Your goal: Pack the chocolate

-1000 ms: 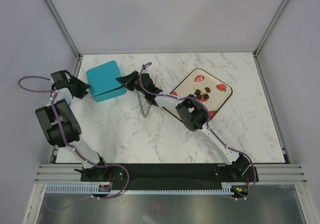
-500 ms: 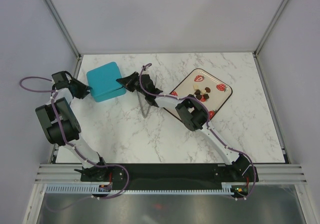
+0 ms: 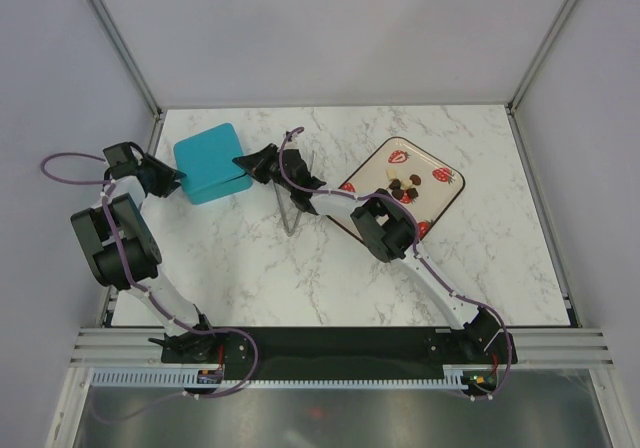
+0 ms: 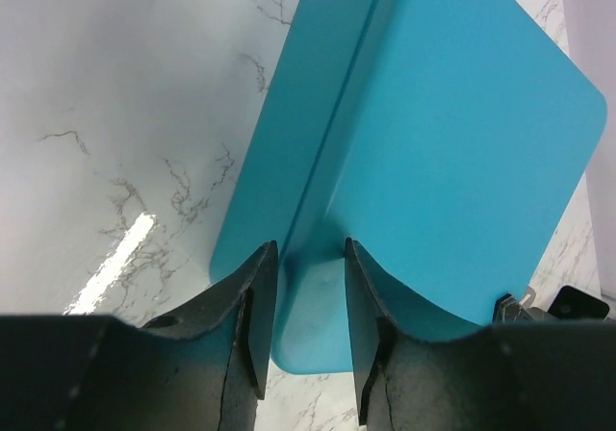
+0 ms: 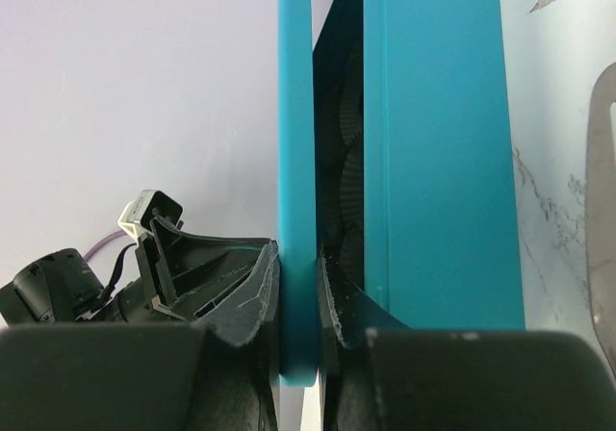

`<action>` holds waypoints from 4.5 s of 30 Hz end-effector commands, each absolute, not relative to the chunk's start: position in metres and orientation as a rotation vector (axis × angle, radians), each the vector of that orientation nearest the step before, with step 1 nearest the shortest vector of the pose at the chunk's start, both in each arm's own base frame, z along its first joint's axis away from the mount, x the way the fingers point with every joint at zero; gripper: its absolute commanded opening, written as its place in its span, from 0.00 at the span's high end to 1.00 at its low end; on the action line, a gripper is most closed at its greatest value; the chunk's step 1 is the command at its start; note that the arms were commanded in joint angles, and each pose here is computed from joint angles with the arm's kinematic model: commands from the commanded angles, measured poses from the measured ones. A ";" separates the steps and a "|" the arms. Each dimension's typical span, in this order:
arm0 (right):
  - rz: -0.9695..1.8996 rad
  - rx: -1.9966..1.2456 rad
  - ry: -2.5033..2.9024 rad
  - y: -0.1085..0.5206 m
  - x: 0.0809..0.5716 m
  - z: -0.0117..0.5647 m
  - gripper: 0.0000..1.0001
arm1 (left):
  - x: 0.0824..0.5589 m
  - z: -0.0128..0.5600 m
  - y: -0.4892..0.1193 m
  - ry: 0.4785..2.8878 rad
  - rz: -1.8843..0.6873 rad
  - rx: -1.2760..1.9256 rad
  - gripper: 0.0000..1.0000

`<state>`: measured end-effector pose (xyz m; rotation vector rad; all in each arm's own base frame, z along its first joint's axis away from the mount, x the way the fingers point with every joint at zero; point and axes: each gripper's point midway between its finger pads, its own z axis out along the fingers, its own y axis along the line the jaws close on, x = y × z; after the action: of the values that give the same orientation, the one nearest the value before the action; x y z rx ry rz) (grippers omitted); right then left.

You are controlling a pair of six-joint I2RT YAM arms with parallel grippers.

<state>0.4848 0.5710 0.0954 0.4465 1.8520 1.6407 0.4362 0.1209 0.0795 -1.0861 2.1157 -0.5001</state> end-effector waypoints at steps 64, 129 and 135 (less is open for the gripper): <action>1.136 -0.049 1.989 0.559 0.495 0.066 0.46 | 0.461 0.071 0.113 2.163 -0.601 -0.966 0.67; 1.228 -0.150 1.900 0.434 0.438 0.205 0.67 | 0.477 0.026 0.043 2.446 -0.374 -0.747 0.53; 1.216 -0.160 1.904 0.429 0.436 0.213 0.67 | 0.486 0.063 0.042 2.381 -0.389 -0.707 0.53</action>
<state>0.4383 0.4324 0.1649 -0.1188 2.0052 1.2075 0.5115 0.0390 0.0913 -0.6471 2.2563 -0.4564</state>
